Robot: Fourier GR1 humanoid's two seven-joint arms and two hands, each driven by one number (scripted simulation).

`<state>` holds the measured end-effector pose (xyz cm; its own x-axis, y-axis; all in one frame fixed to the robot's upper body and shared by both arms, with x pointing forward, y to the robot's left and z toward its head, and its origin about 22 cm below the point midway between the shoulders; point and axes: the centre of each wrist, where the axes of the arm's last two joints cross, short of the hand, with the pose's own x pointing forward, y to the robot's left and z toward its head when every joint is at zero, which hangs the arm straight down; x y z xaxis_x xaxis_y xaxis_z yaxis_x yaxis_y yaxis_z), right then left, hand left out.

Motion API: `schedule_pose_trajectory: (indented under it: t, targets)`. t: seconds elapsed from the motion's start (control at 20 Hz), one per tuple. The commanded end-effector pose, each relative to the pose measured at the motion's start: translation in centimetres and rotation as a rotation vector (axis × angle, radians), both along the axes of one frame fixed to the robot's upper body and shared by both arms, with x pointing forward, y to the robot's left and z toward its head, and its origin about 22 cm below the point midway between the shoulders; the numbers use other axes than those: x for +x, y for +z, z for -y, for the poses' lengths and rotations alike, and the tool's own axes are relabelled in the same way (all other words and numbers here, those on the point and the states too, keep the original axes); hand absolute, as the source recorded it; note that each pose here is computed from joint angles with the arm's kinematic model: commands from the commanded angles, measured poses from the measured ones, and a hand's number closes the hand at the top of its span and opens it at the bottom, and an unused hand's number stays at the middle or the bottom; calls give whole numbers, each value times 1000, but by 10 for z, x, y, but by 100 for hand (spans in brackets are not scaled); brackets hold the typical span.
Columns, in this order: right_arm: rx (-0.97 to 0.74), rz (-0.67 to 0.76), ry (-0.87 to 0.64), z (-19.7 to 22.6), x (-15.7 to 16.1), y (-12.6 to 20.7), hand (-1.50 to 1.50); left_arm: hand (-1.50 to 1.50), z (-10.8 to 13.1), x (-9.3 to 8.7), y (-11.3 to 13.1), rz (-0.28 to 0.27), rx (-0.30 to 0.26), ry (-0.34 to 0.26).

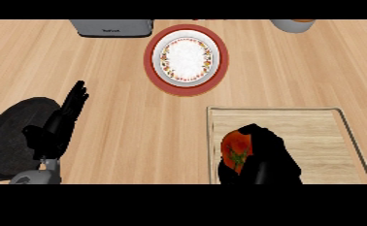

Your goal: Pick the tomato from the tray and place it in the plate

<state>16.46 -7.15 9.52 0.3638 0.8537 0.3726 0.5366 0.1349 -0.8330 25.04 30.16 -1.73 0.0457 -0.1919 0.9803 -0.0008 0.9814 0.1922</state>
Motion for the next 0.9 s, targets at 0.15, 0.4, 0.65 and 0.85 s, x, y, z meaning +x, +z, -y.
schedule_pose_trajectory:
  t: [0.15,0.4,0.65,0.85]
  targets:
    - [92,24,-140,-18,33,33,150,0,5,-5,-7,4,-12,-35]
    - [94,-32,-113,-26,75,42,150,0,15,15,-11,5,-6,-36]
    - [159,-63,-84,-22,121,42,150,0,14,10,-5,7,-14,-32]
    - [171,-80,-58,-28,158,52,150,0,20,13,2,12,-1,-72]
